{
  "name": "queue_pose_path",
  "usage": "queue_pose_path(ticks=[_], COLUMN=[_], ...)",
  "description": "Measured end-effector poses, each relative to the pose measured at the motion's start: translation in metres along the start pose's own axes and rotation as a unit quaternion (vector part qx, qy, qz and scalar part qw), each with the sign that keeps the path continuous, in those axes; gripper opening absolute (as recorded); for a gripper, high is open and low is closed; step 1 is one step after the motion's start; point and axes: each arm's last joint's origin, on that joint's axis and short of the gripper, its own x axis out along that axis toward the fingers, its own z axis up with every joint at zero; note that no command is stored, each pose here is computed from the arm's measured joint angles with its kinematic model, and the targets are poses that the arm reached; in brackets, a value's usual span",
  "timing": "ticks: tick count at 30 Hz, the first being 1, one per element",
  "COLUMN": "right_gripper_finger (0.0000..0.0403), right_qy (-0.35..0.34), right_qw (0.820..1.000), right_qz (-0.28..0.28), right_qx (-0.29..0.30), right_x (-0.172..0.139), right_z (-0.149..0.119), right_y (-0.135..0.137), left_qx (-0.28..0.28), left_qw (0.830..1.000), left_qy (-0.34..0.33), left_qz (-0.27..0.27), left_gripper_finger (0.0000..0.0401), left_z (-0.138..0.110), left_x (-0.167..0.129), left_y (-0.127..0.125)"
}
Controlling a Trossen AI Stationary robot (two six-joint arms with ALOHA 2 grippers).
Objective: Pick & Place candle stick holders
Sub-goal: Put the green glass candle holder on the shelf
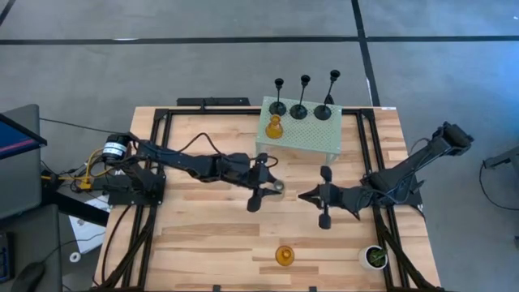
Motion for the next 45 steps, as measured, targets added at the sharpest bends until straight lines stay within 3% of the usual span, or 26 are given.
queue_pose_path(ticks=[7, 14, 28, 33, 38, 45], right_gripper_finger=[0.0, 0.0007, 0.0136, 0.0158, 0.0136, 0.0024], right_qy=[0.022, 0.049, 0.097, 0.115, 0.116, 0.113], right_qw=[0.995, 0.983, 0.967, 0.963, 0.963, 0.965], right_qz=[0.008, 0.028, 0.016, 0.009, 0.005, 0.002], right_qx=[-0.093, -0.177, -0.237, -0.242, -0.242, -0.238], right_x=[0.001, 0.018, 0.074, 0.087, 0.091, 0.09], right_z=[0.028, 0.034, 0.039, 0.032, 0.031, 0.034], right_y=[0.003, 0.012, 0.037, 0.038, 0.038, 0.035], left_qx=[-0.015, -0.035, -0.096, -0.104, -0.112, -0.111], left_qw=[0.998, 0.996, 0.989, 0.988, 0.987, 0.987], left_qy=[0.031, 0.059, 0.096, 0.1, 0.102, 0.101], left_qz=[-0.052, -0.065, -0.06, -0.058, -0.057, -0.059], left_gripper_finger=[0.0127, 0.0127, 0.0127, 0.0127, 0.0127, 0.0127], left_z=[-0.006, -0.011, -0.018, -0.018, -0.019, -0.019], left_x=[0.0, 0.0, -0.001, -0.001, -0.001, -0.001], left_y=[-0.011, -0.019, -0.02, -0.02, -0.02, -0.02])
